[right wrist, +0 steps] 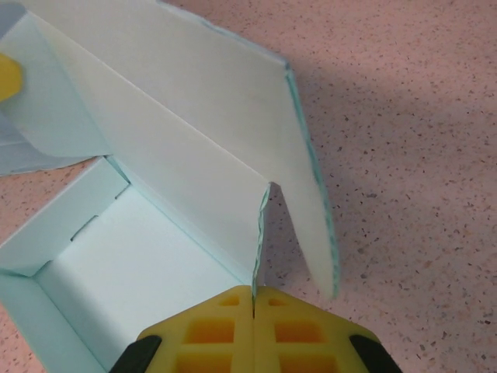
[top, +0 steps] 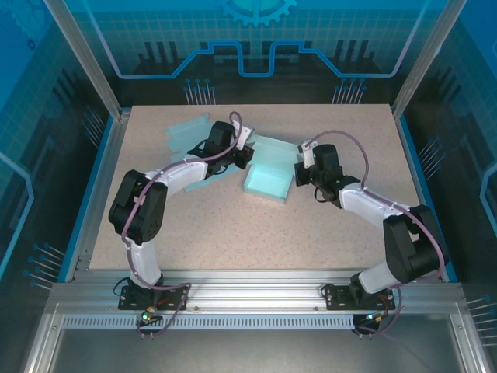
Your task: Fold the paper box
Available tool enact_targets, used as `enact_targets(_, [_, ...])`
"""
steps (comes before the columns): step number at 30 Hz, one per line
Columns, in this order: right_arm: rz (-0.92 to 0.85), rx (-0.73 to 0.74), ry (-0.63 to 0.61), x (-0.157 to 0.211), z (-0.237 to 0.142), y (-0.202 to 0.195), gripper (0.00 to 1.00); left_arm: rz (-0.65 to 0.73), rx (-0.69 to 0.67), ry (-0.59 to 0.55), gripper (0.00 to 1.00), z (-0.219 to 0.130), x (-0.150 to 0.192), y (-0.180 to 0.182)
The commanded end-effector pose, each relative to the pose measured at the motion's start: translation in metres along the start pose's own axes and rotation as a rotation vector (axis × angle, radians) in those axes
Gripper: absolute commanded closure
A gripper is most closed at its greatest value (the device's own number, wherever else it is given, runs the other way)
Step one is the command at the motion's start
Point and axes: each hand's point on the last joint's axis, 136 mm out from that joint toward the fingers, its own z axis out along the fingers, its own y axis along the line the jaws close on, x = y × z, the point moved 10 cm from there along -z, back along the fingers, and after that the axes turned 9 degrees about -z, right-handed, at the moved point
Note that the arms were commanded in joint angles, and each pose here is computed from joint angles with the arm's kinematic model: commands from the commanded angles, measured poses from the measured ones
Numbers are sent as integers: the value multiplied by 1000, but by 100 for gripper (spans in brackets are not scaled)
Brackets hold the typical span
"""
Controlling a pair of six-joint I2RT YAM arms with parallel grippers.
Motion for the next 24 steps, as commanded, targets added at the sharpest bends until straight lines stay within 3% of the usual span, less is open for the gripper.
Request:
enact_targets(1, [14,-13,-66,-25,6,8,100,-47,-33,-136,100,-17,-17,-27])
enact_targets(10, [89,17,-121,-38,27,6,100,-97,-98,-259,100,-14,-2,-48])
enact_targets(24, [37,11,-111,-11,41,32,100,-222,-112,-239,100,1,37,-58])
